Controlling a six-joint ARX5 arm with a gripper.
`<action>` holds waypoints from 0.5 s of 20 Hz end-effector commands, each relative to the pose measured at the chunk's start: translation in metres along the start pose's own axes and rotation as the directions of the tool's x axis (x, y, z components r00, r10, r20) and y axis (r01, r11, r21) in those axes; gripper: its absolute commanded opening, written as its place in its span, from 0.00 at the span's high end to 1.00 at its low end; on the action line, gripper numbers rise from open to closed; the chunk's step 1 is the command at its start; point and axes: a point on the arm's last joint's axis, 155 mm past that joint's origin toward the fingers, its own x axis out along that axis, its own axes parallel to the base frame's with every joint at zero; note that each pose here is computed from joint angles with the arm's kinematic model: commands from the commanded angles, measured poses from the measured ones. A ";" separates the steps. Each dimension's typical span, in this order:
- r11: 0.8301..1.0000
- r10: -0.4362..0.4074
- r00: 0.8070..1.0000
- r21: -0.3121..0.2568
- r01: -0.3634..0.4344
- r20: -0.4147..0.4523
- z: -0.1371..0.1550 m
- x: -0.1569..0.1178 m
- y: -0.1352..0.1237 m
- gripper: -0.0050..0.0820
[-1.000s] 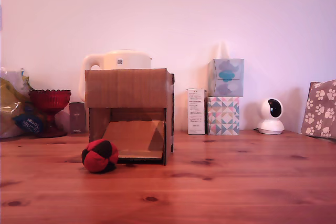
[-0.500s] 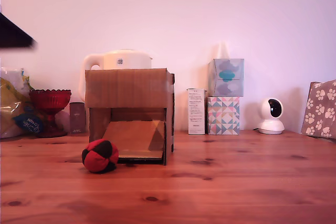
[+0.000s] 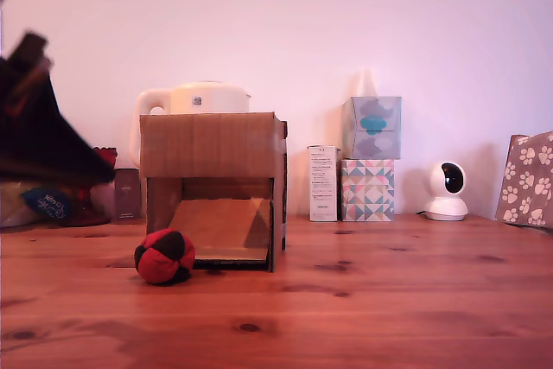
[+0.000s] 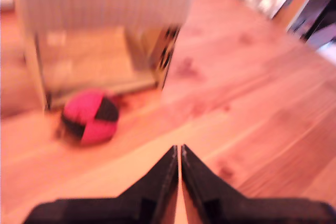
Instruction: Drop the footbag into the cardboard dice tower
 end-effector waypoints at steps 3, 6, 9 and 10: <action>0.998 0.048 0.997 0.030 -0.050 0.055 0.011 0.011 0.013 0.23; 0.993 0.089 0.994 0.070 -0.093 0.067 0.009 0.024 0.025 0.04; 0.988 0.119 0.990 0.087 -0.126 0.075 0.006 0.037 0.035 0.04; 0.986 0.128 0.989 0.094 -0.135 0.078 0.006 0.041 0.038 0.04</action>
